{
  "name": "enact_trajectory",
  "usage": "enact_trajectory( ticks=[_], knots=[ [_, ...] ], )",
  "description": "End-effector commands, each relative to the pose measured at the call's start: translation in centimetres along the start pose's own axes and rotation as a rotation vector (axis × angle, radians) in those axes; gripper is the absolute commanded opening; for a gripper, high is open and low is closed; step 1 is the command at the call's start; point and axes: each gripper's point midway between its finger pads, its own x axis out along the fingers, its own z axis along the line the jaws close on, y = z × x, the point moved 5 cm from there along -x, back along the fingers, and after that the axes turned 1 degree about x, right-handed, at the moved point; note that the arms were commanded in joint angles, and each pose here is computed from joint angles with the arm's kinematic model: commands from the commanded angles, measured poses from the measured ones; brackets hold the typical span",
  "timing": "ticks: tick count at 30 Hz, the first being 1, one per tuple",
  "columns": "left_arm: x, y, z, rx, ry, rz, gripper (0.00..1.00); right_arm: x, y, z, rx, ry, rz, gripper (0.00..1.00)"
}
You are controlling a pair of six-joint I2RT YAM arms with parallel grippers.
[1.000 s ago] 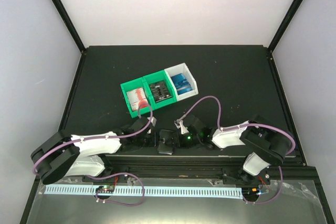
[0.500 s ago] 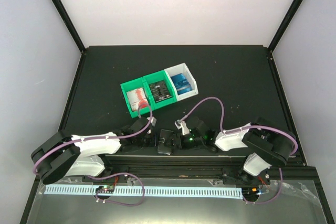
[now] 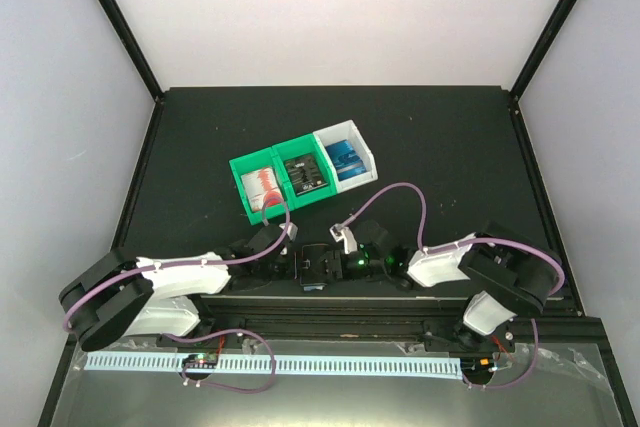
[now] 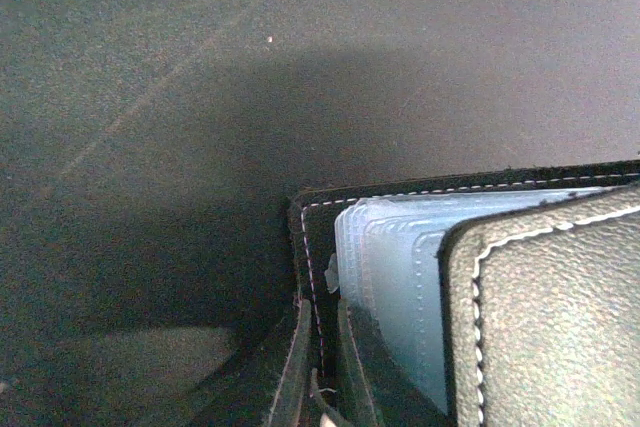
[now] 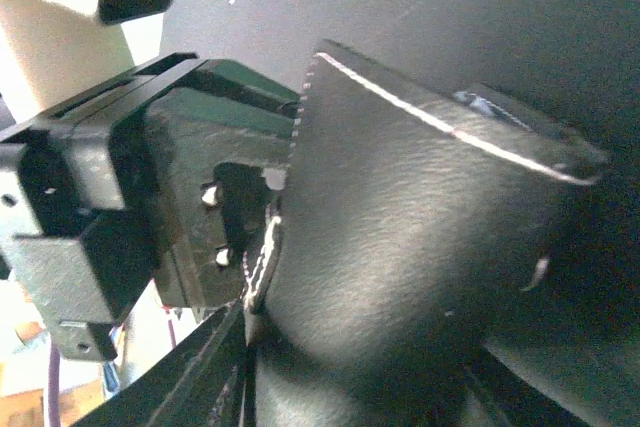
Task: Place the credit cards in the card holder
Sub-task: Close the card holder at the center of the board, then turn over the card holder at the center of the board.
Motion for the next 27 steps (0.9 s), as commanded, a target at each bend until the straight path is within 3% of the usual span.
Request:
enact_trajectory(
  ticks=[1, 10, 13, 16, 20, 27],
  knots=[
    [0.2, 3.4, 4.3, -0.031, -0.185, 0.129, 0.11, 0.6, -0.9, 0.3, -0.001, 0.025, -0.024, 0.43],
    [-0.9, 2.4, 3.9, -0.02, -0.196, 0.072, 0.15, 0.1, -1.2, -0.3, 0.015, 0.106, -0.04, 0.11],
    [-1.8, 1.7, 3.8, -0.016, -0.225, 0.034, 0.24, -0.5, -1.5, -0.2, 0.004, 0.149, -0.051, 0.02],
    [-3.2, 0.6, 3.8, -0.016, -0.265, -0.037, 0.41, -1.8, -1.9, 0.1, -0.047, 0.236, -0.055, 0.01],
    [-5.2, -0.9, 3.1, -0.008, -0.261, -0.128, 0.52, -5.1, -1.9, -0.8, -0.099, 0.503, -0.028, 0.01],
    [-8.2, -3.4, 1.1, 0.003, -0.186, -0.275, 0.59, -12.4, -3.4, -1.8, -0.165, 1.039, -0.058, 0.01]
  ],
)
